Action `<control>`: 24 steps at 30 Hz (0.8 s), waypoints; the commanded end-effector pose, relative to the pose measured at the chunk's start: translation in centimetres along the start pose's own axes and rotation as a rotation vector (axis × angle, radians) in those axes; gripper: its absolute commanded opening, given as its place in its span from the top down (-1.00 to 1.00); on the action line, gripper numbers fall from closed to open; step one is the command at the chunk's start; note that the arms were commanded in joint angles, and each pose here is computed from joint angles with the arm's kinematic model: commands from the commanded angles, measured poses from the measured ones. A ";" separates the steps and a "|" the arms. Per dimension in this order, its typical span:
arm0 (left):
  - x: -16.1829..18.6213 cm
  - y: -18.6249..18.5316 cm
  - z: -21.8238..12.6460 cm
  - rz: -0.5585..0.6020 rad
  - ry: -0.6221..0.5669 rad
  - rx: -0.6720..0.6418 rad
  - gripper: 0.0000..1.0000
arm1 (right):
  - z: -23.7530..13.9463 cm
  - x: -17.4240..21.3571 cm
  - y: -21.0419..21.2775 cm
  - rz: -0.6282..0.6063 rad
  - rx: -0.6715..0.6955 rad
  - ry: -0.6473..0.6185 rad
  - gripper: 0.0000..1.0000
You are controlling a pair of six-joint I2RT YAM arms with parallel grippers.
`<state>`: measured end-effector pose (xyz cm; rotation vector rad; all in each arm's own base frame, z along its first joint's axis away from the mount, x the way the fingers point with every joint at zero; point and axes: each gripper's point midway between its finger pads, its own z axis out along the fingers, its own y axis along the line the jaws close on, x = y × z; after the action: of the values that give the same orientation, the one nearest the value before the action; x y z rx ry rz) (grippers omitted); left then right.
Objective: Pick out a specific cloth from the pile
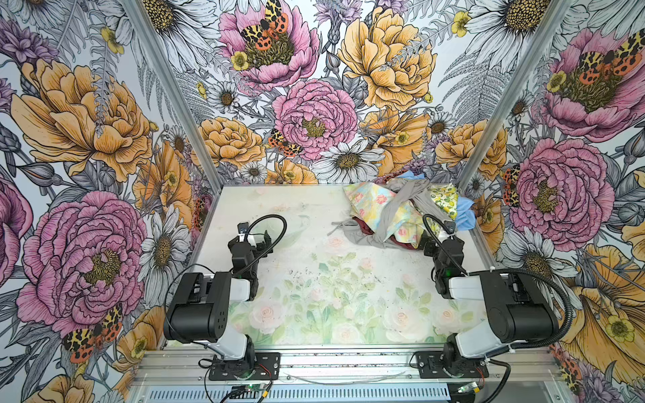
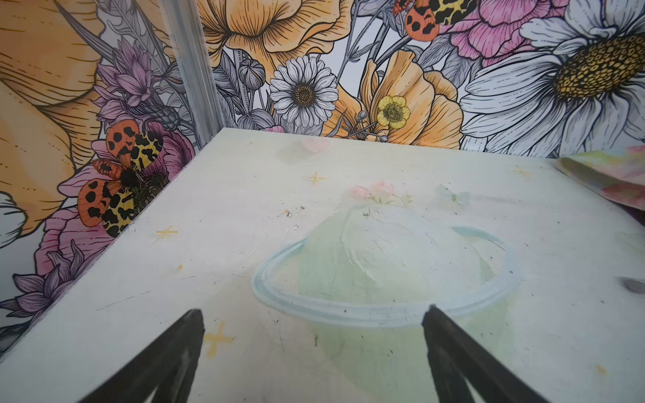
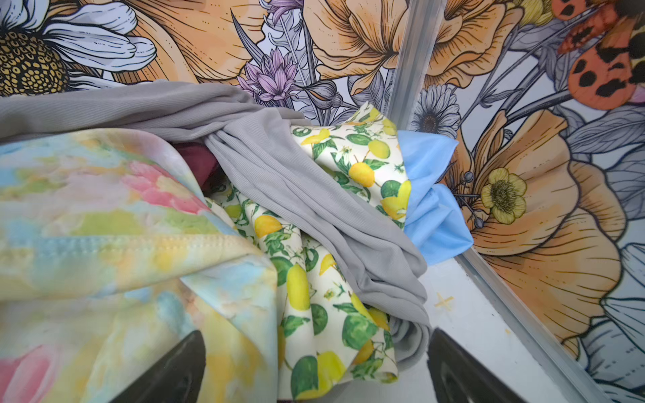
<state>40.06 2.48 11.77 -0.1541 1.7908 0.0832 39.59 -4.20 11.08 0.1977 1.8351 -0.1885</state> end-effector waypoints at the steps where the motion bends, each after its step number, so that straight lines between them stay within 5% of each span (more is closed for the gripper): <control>1: -1.2 -0.5 0.2 0.007 -0.036 0.016 -0.98 | -0.1 -0.4 0.4 0.000 -0.013 -0.022 -0.99; 24: -1.3 -0.4 0.2 -0.003 -0.037 0.023 -0.98 | -0.1 -0.4 0.4 0.000 -0.013 -0.021 -0.99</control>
<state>40.07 2.44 11.79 -0.1508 1.7907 0.0841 39.59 -4.20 11.08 0.1977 1.8351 -0.1885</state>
